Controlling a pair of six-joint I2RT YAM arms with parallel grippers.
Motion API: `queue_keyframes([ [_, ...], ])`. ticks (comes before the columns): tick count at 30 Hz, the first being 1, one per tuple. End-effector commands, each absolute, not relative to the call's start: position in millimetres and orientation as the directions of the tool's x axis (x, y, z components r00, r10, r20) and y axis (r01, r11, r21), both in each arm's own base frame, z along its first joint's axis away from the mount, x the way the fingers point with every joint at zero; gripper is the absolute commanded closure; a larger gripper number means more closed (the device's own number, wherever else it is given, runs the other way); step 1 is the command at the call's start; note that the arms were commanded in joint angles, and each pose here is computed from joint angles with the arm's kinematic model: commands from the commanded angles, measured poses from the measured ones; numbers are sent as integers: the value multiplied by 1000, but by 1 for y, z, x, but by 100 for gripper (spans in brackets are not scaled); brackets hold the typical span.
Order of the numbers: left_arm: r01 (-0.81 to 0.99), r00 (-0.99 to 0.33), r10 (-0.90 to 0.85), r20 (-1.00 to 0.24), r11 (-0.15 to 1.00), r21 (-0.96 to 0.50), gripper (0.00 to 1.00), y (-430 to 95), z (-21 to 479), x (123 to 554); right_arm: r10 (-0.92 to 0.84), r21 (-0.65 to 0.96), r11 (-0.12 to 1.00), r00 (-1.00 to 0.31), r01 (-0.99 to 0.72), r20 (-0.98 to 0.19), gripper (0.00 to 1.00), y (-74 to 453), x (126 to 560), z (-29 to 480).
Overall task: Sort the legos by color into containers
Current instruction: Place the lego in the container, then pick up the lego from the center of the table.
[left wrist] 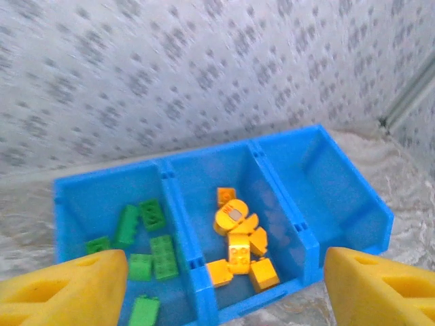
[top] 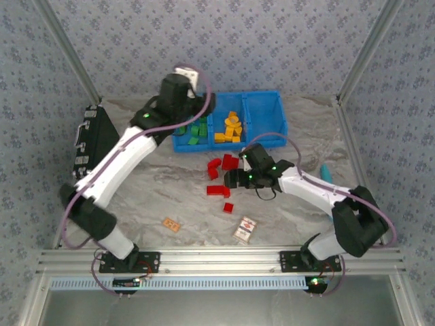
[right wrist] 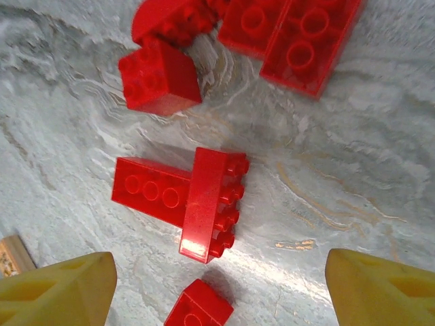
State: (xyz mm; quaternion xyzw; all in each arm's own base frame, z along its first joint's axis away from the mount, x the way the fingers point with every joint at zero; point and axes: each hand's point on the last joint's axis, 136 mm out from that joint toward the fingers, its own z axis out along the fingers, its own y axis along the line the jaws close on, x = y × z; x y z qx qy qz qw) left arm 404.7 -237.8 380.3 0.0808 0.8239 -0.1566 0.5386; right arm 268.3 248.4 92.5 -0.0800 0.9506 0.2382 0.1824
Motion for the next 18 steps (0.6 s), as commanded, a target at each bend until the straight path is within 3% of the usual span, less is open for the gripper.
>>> queue_keyframes([
  [1, 214, -451, -49, -891, 964, -161, 23, -200, 358, 391, -53, 463, 857, -932, -226, -358, 20, 265, 274, 94],
  [4, 211, -427, -81, -901, 960, -186, 21, -172, 368, 354, -60, 462, 860, -941, -218, -333, 21, 271, 277, 85],
  [10, 111, -423, -37, -905, 989, -93, 13, -105, 352, 299, -53, 477, 857, -953, -197, -299, 23, 282, 287, 71],
  [18, 85, -496, -11, -868, 994, -61, 11, -84, 318, 278, -73, 430, 886, -967, -174, -242, 32, 285, 292, 50],
])
